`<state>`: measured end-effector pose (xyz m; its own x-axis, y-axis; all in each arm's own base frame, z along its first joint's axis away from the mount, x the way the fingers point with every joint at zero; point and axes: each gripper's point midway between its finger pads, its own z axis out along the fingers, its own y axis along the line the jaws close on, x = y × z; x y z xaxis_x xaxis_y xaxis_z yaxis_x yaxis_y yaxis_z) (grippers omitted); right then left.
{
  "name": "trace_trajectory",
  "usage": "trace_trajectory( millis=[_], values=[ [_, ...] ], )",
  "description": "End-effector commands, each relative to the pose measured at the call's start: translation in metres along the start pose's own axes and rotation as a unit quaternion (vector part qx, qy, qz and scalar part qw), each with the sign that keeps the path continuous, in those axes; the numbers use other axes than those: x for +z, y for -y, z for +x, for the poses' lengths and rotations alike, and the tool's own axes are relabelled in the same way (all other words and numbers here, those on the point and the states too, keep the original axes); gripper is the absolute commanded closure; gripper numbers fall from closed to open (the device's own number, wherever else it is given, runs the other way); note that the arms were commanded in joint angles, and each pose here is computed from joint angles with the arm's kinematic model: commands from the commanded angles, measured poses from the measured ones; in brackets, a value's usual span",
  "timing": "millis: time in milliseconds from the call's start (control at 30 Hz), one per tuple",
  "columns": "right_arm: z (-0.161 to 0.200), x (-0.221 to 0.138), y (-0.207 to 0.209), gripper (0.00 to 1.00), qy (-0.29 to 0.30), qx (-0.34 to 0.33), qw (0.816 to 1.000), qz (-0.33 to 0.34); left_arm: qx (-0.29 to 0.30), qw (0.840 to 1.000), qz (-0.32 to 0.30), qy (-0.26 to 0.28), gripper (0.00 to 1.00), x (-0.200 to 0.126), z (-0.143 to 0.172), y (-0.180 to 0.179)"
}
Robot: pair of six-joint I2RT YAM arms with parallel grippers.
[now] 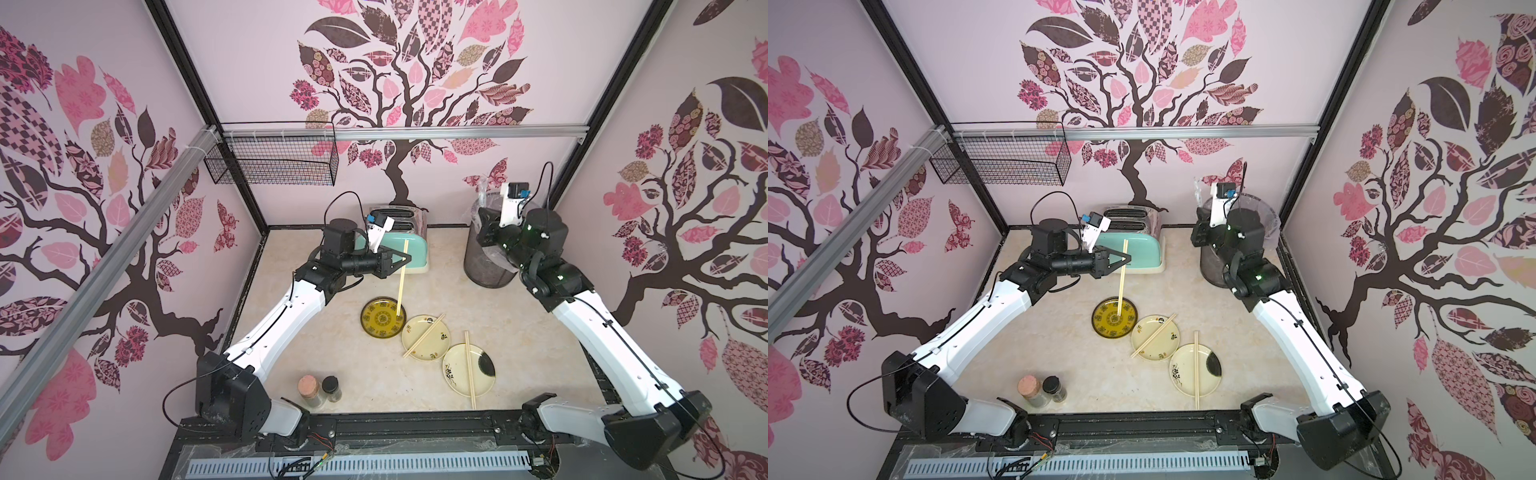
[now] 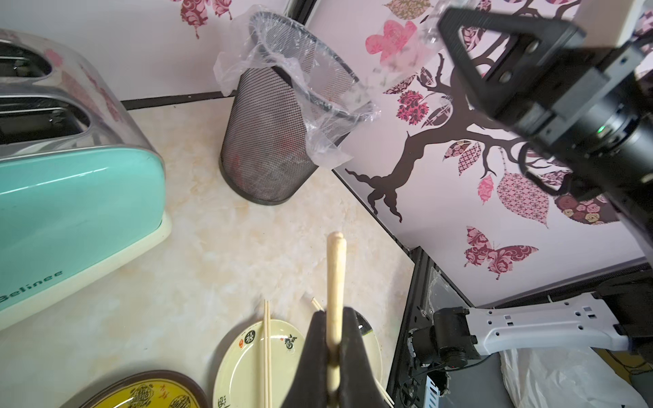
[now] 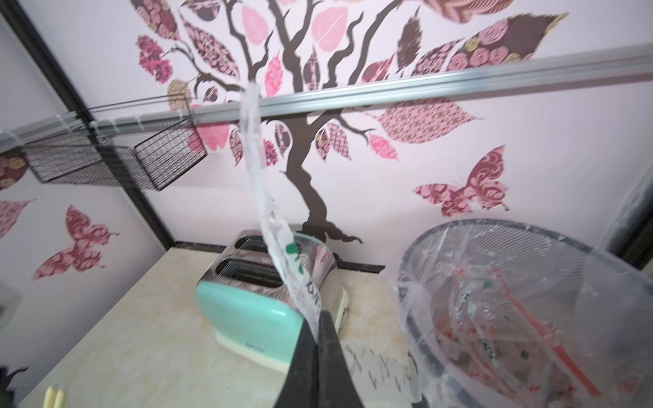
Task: Remove the packaging of disposable chopsticks
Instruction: Place the packet bag in the trash bin.
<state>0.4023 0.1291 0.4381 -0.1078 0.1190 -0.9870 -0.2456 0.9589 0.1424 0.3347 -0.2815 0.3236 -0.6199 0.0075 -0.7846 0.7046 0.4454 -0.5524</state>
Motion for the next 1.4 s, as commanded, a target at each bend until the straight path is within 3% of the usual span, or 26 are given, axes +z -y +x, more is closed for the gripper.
trace_trajectory(
  millis=[0,133,267,633,1033,1367],
  values=[
    [-0.016,0.016,0.017,1.00,-0.005,-0.032,0.999,0.039,0.006,1.000,-0.002,0.025,1.00,-0.012,-0.012,-0.003],
    [-0.020,0.048,0.050,1.00,-0.023,-0.050,0.994,0.089,0.004,1.000,-0.013,0.021,1.00,-0.013,-0.009,-0.010],
    [-0.009,0.075,0.096,1.00,-0.061,-0.025,0.990,0.122,0.002,1.000,-0.020,0.017,1.00,-0.012,-0.008,-0.014],
    [0.089,0.112,0.172,1.00,-0.213,0.014,0.961,0.176,-0.005,0.999,-0.030,0.010,1.00,-0.009,-0.004,-0.022],
    [0.166,0.135,0.203,1.00,-0.313,0.009,0.930,0.191,-0.005,0.999,-0.034,0.004,1.00,-0.008,-0.002,-0.024],
    [0.205,0.153,0.220,1.00,-0.359,0.015,0.911,0.203,-0.011,0.999,-0.041,0.004,1.00,-0.010,-0.002,-0.030]
  ],
)
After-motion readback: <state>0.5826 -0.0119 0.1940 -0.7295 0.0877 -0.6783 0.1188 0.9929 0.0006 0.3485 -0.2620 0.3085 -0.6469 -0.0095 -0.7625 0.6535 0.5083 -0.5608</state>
